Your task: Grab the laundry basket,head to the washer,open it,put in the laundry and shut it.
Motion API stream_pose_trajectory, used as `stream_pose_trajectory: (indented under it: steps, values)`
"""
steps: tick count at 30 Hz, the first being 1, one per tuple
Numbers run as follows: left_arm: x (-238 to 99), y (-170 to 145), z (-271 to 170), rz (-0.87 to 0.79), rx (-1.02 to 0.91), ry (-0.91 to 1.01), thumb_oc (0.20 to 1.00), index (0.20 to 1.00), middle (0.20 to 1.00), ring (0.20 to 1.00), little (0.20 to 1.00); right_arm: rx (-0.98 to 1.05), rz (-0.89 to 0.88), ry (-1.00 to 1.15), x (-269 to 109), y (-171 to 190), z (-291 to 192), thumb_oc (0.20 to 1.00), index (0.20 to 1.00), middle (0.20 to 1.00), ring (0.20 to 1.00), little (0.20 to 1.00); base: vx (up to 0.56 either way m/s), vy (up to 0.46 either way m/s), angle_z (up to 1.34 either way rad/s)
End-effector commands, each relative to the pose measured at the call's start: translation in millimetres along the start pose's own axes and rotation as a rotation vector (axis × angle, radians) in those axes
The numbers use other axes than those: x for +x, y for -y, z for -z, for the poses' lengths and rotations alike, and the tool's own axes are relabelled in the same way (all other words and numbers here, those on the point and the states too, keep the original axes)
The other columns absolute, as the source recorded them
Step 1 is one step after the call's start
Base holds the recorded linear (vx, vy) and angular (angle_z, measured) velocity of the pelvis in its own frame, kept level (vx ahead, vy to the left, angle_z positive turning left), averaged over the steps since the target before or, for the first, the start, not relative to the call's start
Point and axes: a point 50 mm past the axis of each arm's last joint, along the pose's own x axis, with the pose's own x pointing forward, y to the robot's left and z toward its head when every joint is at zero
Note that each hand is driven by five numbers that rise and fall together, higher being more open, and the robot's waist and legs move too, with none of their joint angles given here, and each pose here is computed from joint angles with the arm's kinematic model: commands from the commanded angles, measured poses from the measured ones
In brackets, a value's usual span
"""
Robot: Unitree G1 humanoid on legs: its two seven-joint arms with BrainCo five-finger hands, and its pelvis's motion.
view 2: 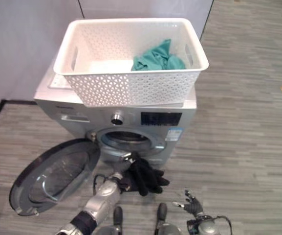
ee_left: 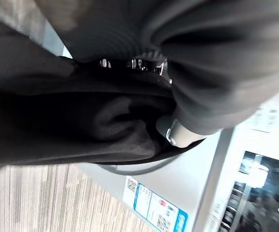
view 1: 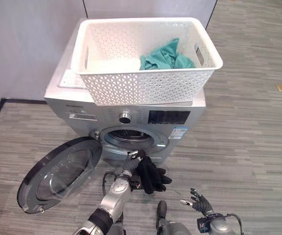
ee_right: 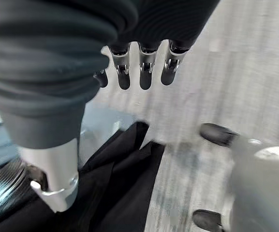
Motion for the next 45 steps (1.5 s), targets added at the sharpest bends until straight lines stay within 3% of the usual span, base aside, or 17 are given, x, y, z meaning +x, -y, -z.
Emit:
stream_pose_trajectory:
  steps: [1, 10, 27, 33, 36, 45]
  values:
    - [20.4, 25.3, -48.8, 0.027, -0.115, 0.176, 0.2, 0.2, 0.2, 0.2, 0.2, 0.107, 0.052, 0.028, 4.4, 8.0, -9.8, 1.0, 1.0, 1.0, 1.0, 1.0, -0.03, -0.004, -0.11]
    - [40.8, 30.2, -88.5, -0.063, -0.309, 0.229, 0.2, 0.2, 0.2, 0.2, 0.2, 0.207, 0.03, 0.022, 11.7, -3.3, -16.9, 1.0, 1.0, 1.0, 1.0, 1.0, -0.07, 0.0, -0.08]
    - [61.8, -23.3, -198.4, -0.335, -0.57, 0.433, 0.2, 0.2, 0.2, 0.2, 0.2, 0.241, -0.192, 0.22, 16.2, -51.2, -74.8, 1.0, 1.0, 1.0, 1.0, 1.0, -0.04, -0.016, -0.08]
    - [55.2, -28.6, -248.6, -0.335, -0.66, 0.552, 0.2, 0.2, 0.2, 0.2, 0.2, 0.273, -0.302, 0.329, 12.8, -76.4, -109.5, 1.0, 1.0, 1.0, 1.0, 1.0, -0.04, -0.018, 0.04]
    - [54.0, -27.5, -252.9, -0.328, -0.664, 0.566, 0.2, 0.2, 0.2, 0.2, 0.2, 0.273, -0.319, 0.346, 11.8, -80.1, -114.9, 1.0, 1.0, 1.0, 1.0, 1.0, 0.0, -0.014, -0.01]
    - [38.8, 4.9, -298.3, -0.216, -0.748, 0.698, 0.2, 0.2, 0.2, 0.2, 0.2, 0.267, -0.408, 0.509, -1.4, -92.8, -158.4, 1.0, 1.0, 1.0, 1.0, 1.0, -0.01, -0.054, 0.09]
